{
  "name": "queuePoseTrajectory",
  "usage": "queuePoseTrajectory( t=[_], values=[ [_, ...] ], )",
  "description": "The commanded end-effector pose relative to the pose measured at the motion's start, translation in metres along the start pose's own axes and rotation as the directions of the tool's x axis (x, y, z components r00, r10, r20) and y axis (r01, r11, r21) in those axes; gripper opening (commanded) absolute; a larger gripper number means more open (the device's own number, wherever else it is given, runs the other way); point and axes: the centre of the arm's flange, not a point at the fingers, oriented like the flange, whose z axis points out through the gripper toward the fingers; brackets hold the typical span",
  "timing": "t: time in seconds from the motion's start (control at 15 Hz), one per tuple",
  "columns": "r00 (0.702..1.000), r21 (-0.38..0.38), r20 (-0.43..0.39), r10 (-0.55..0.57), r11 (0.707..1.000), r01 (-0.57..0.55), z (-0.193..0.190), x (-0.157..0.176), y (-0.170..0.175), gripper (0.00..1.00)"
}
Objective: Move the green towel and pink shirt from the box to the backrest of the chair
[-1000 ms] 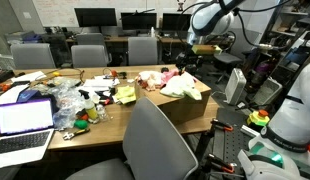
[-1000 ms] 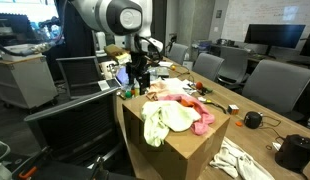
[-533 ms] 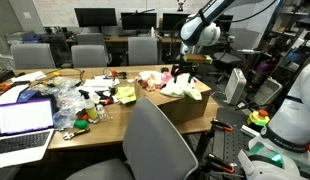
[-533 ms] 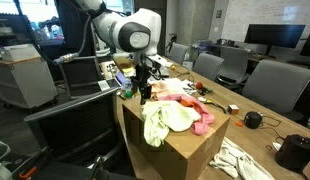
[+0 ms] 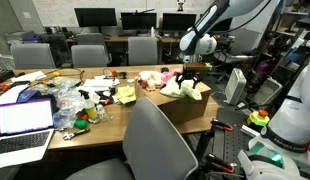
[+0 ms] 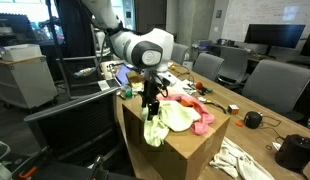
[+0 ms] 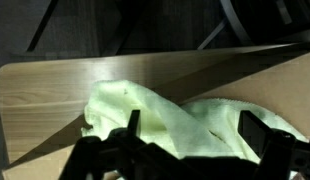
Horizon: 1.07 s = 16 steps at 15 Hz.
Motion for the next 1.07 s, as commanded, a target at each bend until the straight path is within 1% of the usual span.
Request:
queuePoseTrajectory(
  t=[0.0, 0.4, 0.67, 1.0],
  values=[
    [0.998, -0.007, -0.008, 0.054, 0.998, -0.054, 0.01, 0.013, -0.002, 1.0],
    [0.996, -0.026, -0.017, 0.088, 0.996, -0.089, 0.025, 0.017, -0.015, 1.0],
    [0.988, -0.039, -0.039, 0.149, 0.988, -0.151, 0.034, 0.02, -0.014, 1.0],
    [0.956, 0.022, -0.099, 0.275, 0.961, -0.274, 0.027, 0.024, -0.003, 1.0]
  ],
)
